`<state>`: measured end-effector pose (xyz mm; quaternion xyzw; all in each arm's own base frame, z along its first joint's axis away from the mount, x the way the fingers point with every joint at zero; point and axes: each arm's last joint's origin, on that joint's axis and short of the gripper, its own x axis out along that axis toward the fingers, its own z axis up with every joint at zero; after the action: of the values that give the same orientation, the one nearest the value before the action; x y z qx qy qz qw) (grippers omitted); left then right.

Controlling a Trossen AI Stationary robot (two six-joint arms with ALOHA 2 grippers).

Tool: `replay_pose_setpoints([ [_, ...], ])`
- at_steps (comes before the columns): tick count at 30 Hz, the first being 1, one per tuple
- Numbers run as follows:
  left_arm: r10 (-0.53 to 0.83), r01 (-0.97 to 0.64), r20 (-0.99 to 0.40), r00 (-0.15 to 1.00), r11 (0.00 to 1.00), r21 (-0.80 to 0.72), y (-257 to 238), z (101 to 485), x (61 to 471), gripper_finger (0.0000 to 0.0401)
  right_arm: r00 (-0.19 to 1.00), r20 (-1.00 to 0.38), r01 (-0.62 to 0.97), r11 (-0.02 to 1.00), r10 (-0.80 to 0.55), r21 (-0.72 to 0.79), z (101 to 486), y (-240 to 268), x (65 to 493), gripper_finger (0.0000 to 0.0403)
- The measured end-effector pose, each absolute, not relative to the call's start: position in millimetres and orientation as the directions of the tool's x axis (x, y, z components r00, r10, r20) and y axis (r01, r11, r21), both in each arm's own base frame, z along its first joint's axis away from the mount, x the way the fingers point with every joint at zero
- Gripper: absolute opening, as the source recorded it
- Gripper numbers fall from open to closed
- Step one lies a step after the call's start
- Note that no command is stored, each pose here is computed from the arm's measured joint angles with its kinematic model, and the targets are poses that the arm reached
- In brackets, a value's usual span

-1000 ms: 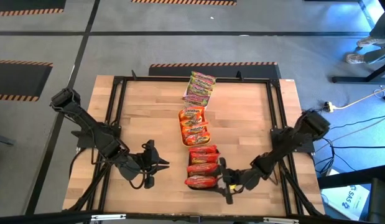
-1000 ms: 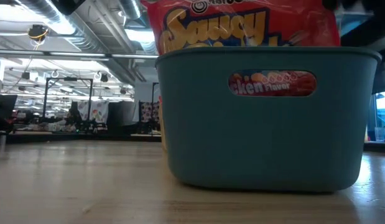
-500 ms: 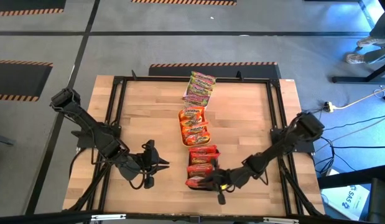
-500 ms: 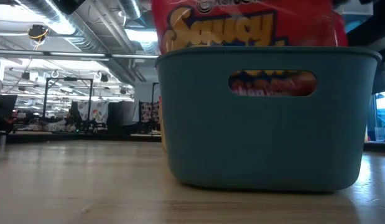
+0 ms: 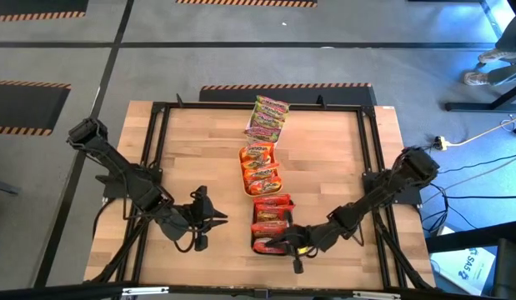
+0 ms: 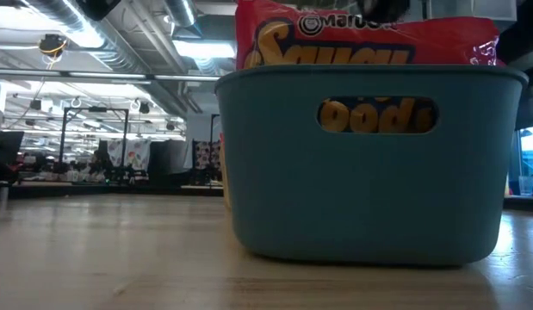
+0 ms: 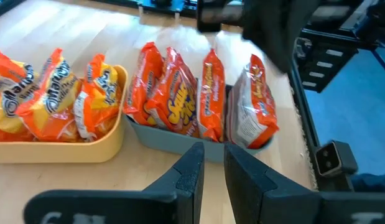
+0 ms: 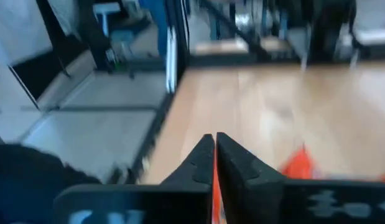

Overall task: Sort Maruchan noodles
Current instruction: Return to Home Position

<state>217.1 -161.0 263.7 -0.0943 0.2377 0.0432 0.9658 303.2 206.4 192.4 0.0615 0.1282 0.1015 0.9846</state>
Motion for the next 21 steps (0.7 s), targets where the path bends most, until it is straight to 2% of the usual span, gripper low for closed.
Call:
replay_pose_setpoints([
  [2, 0.044, -0.135, -0.465, 0.884, 0.977, -0.164, -159.7, 263.9, 218.2, 0.0055, 0.955, -0.197, -0.199, 0.971, 0.223, 0.134, 208.3, 205.3, 301.6, 0.0003],
  [6, 0.051, -0.140, -0.460, 0.886, 0.977, -0.162, -157.8, 264.4, 220.0, 0.0055, 0.955, -0.198, -0.199, 0.973, 0.220, 0.120, 233.2, 196.4, 290.5, 0.0003],
  [13, 0.054, -0.090, -0.477, 0.877, 0.995, -0.052, -141.2, 264.8, 232.3, 0.0046, 0.952, -0.275, -0.113, 0.990, 0.131, 0.080, 261.3, 174.6, 267.8, 0.0003],
  [18, 0.078, -0.048, -0.456, 0.887, 0.996, 0.078, -115.9, 276.2, 238.0, 0.0007, 0.941, -0.309, -0.116, 0.990, 0.137, 0.084, 262.3, 153.9, 250.9, 0.0000],
  [21, 0.073, -0.027, -0.422, 0.904, 0.993, 0.113, -97.6, 288.3, 238.5, 0.0005, 0.945, -0.304, -0.100, 0.990, 0.125, 0.099, 255.3, 137.9, 241.1, 0.0000],
])
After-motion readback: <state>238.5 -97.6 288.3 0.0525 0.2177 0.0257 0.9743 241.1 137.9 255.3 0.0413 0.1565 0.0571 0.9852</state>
